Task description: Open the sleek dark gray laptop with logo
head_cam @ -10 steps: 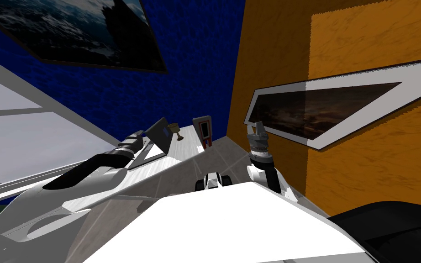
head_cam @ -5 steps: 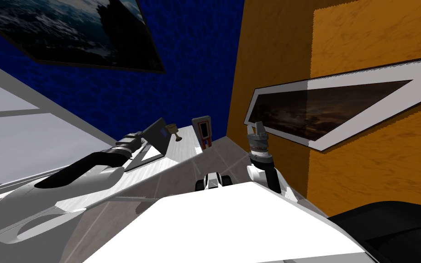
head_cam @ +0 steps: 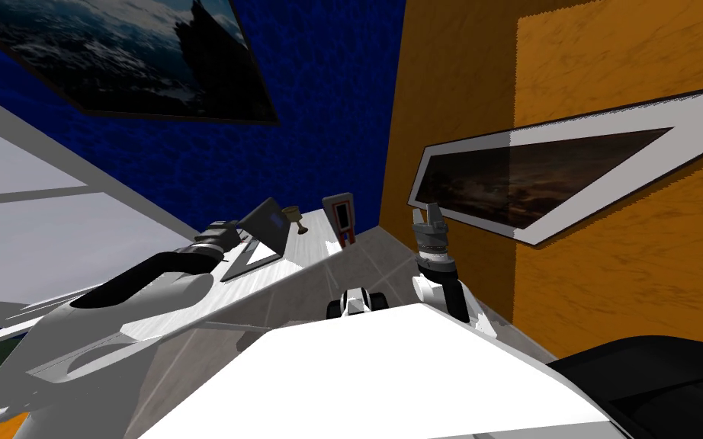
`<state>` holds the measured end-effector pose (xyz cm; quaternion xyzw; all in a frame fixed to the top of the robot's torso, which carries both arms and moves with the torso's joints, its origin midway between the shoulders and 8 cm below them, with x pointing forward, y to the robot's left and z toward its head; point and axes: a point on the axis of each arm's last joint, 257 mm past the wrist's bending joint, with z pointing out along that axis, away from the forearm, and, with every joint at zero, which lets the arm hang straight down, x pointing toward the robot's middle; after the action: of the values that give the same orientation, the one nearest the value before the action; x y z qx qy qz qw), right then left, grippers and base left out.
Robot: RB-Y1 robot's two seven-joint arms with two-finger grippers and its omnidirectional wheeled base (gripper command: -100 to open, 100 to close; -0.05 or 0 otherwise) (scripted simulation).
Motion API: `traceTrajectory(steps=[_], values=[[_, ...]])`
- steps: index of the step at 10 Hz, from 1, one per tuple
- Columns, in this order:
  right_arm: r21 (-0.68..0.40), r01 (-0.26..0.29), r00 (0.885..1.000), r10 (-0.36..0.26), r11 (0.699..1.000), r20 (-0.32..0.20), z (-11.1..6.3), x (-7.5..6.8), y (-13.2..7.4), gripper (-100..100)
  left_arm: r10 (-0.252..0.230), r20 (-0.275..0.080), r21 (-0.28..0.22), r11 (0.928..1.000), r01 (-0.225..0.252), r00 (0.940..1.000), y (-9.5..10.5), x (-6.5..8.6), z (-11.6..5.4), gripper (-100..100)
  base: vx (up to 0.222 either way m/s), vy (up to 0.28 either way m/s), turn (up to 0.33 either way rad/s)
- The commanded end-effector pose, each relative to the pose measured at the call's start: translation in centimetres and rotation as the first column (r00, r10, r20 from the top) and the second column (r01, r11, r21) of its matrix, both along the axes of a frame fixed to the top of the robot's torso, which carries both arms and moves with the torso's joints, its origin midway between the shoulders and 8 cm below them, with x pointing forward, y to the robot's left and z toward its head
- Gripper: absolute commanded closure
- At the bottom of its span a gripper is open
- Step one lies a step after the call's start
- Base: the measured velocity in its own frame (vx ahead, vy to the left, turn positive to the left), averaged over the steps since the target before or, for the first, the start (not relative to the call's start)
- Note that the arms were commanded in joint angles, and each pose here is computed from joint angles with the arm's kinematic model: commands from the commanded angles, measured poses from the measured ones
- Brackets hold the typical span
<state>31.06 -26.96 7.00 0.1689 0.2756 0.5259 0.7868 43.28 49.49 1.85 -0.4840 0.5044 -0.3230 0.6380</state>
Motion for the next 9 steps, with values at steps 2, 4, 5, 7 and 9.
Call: traceTrajectory(steps=[2, 4, 5, 7, 9], values=[[0.000, 0.000, 1.000, 0.000, 1.000, 0.000, 0.0, 0.0, 0.0, 0, 0.006, 0.040, -0.182, 0.9833, 0.001, 0.9992, 1.1, 0.7, -1.9, 100, -0.055, 0.099, 0.037], [0.000, 0.000, 1.000, 0.000, 1.000, 0.000, 0.0, 0.0, 0.0, 0, 0.006, 0.077, -0.225, 0.9742, 0.012, 0.9970, 1.3, 1.1, -2.2, 100, -0.039, 0.059, 0.026], [0.000, 0.000, 1.000, 0.000, 1.000, 0.000, 0.0, 0.0, 0.0, 0, 0.008, 0.087, -0.264, 0.9643, 0.015, 0.9961, 1.4, 1.3, -3.0, 100, -0.064, 0.107, 0.018], [0.000, 0.000, 1.000, 0.000, 1.000, 0.000, 0.0, 0.0, 0.0, 0, 0.014, 0.109, -0.341, 0.9397, 0.024, 0.9940, 1.5, 1.9, -4.4, 100, -0.058, 0.093, 0.001], [0.000, 0.000, 1.000, 0.000, 1.000, 0.000, 0.0, 0.0, 0.0, 0, 0.023, 0.129, -0.415, 0.9090, 0.033, 0.9914, 1.6, 2.5, -5.9, 100, -0.048, 0.081, 0.015]])
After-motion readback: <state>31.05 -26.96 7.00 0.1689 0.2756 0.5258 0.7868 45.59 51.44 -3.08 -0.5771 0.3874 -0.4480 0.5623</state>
